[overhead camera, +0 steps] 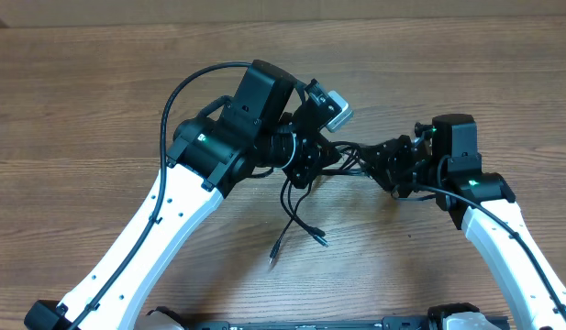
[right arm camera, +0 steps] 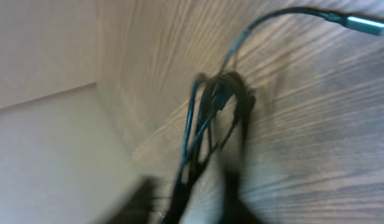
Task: Untangle cables
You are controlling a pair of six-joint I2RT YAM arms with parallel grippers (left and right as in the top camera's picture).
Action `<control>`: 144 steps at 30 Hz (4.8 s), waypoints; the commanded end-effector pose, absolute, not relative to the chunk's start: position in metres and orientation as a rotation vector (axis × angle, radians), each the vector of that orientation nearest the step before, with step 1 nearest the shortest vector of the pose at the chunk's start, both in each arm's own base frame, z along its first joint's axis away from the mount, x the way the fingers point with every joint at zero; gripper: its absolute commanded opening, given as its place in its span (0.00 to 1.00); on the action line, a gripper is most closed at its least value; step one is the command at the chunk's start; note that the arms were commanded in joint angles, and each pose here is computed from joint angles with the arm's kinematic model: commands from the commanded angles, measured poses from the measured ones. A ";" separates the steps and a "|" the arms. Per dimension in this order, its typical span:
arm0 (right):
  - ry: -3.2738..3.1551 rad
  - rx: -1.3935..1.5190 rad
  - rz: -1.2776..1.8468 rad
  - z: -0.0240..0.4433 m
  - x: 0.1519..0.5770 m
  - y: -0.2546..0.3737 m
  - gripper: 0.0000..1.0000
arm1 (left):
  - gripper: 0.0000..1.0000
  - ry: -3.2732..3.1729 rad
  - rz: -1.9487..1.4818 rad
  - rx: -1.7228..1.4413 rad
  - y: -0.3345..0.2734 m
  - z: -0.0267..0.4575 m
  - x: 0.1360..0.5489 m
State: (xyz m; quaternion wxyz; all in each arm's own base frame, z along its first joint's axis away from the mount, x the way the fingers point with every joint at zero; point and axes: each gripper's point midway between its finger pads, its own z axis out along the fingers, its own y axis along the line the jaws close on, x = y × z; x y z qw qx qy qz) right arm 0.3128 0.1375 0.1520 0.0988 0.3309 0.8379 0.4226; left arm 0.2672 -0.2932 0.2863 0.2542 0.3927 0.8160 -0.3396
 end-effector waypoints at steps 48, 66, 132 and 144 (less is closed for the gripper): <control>2.540 0.878 0.072 0.102 0.295 0.010 0.15 | 0.72 2.429 -0.833 0.635 -0.259 0.250 0.345; 2.693 0.907 0.014 0.087 0.259 0.010 0.36 | 0.81 2.450 -1.048 0.861 -0.354 0.168 0.342; 2.504 1.314 0.194 0.090 0.269 -0.040 0.76 | 0.42 2.632 -0.478 1.156 -0.408 0.009 0.279; 2.505 1.313 0.195 0.090 0.269 -0.040 0.77 | 0.33 2.670 -0.467 1.138 -0.399 -0.006 0.272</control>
